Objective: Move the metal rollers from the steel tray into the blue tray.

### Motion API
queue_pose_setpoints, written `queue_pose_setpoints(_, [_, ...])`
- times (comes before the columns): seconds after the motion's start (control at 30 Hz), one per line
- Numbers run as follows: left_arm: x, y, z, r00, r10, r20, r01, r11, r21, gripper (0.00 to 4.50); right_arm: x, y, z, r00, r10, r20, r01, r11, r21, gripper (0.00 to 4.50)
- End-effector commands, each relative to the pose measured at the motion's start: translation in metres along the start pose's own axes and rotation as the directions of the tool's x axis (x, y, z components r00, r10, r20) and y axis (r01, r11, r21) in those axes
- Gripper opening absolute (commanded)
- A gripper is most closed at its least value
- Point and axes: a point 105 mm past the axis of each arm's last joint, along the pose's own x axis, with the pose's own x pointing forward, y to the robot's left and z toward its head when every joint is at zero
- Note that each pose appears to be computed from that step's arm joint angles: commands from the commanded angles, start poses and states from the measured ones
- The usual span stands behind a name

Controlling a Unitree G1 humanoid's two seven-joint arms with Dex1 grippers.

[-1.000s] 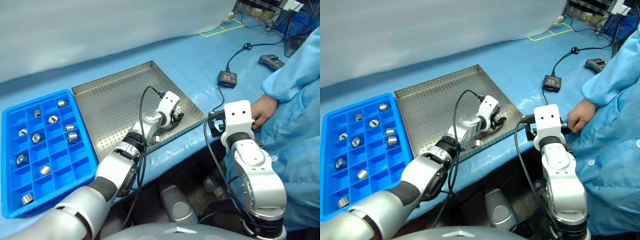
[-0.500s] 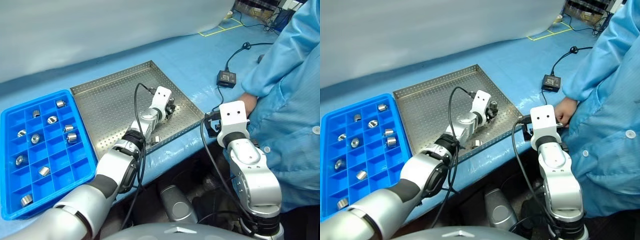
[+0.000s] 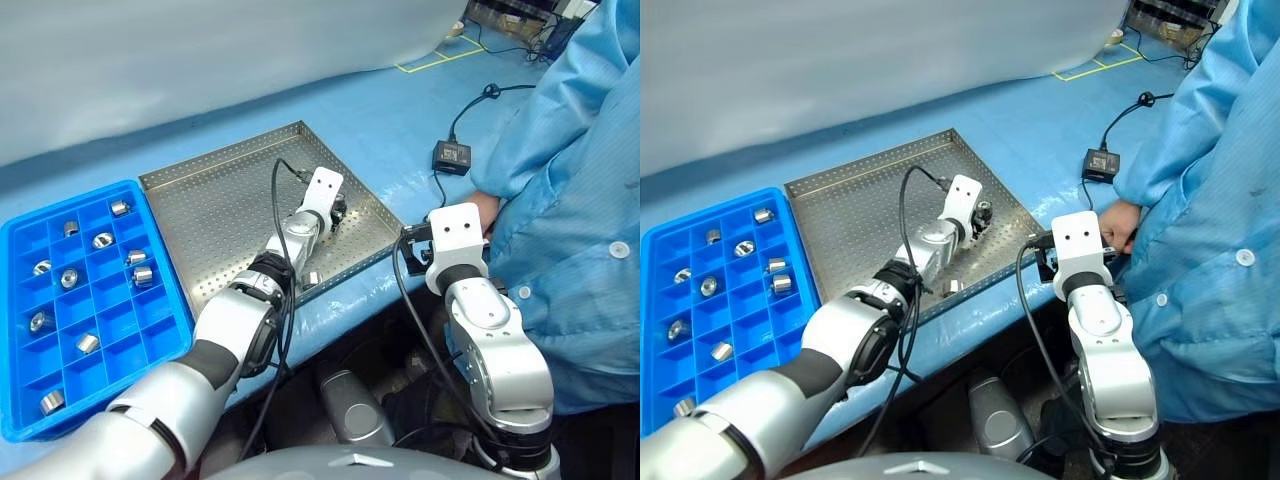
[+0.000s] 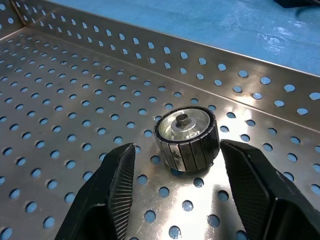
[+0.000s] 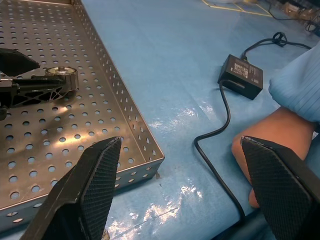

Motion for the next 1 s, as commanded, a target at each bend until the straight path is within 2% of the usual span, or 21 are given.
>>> queue_pose_setpoints(0.03, [0.002,-0.012,0.019,0.998,-0.019,0.052,0.018,1.0,0.01,2.95,-0.004,-0.004,0.011,0.998,-0.025,0.055,0.025,1.0,-0.001,4.04])
queue_pose_setpoints(0.17, [0.002,-0.015,0.012,0.999,-0.035,0.02,0.035,0.999,0.01,2.95,-0.003,-0.001,0.013,0.998,-0.017,0.068,0.017,1.0,0.002,4.04])
queue_pose_setpoints(0.4, [0.002,-0.018,0.014,0.998,-0.058,0.019,0.058,0.998,0.0,0.76,-0.003,0.0,0.014,0.997,-0.014,0.078,0.014,1.0,0.004,4.08])
queue_pose_setpoints(0.77, [0.0,-0.006,0.021,0.996,-0.069,0.065,0.073,0.996,-0.06,0.76,0.001,0.008,0.016,0.996,0.024,0.085,-0.026,1.0,0.014,4.08])
queue_pose_setpoints(0.83, [-0.003,-0.002,0.033,0.985,-0.131,0.114,0.141,0.987,-0.079,0.76,-0.001,0.018,0.019,0.992,0.083,0.092,-0.089,0.994,0.062,4.08])
queue_pose_setpoints(0.93, [-0.015,0.011,0.044,0.953,-0.249,0.171,0.255,0.967,-0.013,0.76,-0.004,0.039,0.019,0.974,0.206,0.091,-0.214,0.973,0.088,4.08])
queue_pose_setpoints(1.0, [-0.036,0.024,0.043,0.921,-0.348,0.176,0.338,0.938,0.082,0.76,-0.006,0.052,0.017,0.954,0.288,0.082,-0.296,0.949,0.105,4.08])
